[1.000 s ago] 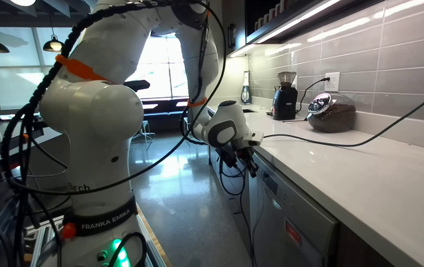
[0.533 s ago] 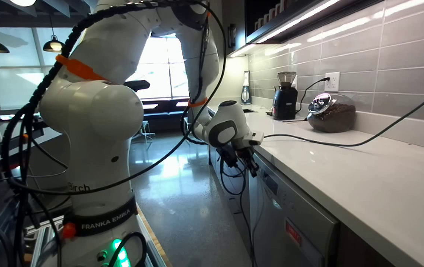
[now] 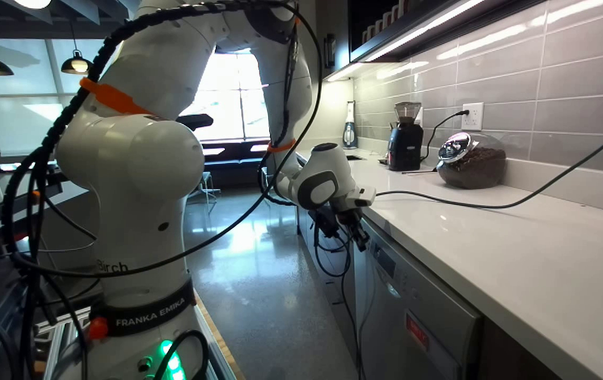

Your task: Press the power button on the oven

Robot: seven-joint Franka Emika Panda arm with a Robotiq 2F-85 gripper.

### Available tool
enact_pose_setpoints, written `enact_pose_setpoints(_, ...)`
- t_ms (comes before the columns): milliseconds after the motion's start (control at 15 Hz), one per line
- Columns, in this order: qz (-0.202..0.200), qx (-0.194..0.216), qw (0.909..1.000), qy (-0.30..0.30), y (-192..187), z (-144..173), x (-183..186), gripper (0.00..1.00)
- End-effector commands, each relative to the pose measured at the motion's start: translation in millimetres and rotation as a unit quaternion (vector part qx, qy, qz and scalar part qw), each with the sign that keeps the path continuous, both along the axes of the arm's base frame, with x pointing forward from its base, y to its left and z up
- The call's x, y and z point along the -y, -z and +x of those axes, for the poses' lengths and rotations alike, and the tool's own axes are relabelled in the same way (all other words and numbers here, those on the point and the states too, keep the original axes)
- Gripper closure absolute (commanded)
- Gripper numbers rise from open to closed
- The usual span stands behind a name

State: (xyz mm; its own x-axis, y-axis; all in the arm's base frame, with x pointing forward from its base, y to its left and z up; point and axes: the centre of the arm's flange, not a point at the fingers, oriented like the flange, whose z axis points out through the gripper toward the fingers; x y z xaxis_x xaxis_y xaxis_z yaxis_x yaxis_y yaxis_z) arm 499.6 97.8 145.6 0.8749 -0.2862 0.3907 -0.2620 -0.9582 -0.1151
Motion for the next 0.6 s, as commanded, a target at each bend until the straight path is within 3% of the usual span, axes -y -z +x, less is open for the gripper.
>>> enact_pose_setpoints(0,-0.003,0.007,1.0,0.003,8.8,4.2,-3.0,1.0)
enact_pose_setpoints(533,-0.006,0.005,1.0,0.005,12.2,3.5,-0.8,1.0)
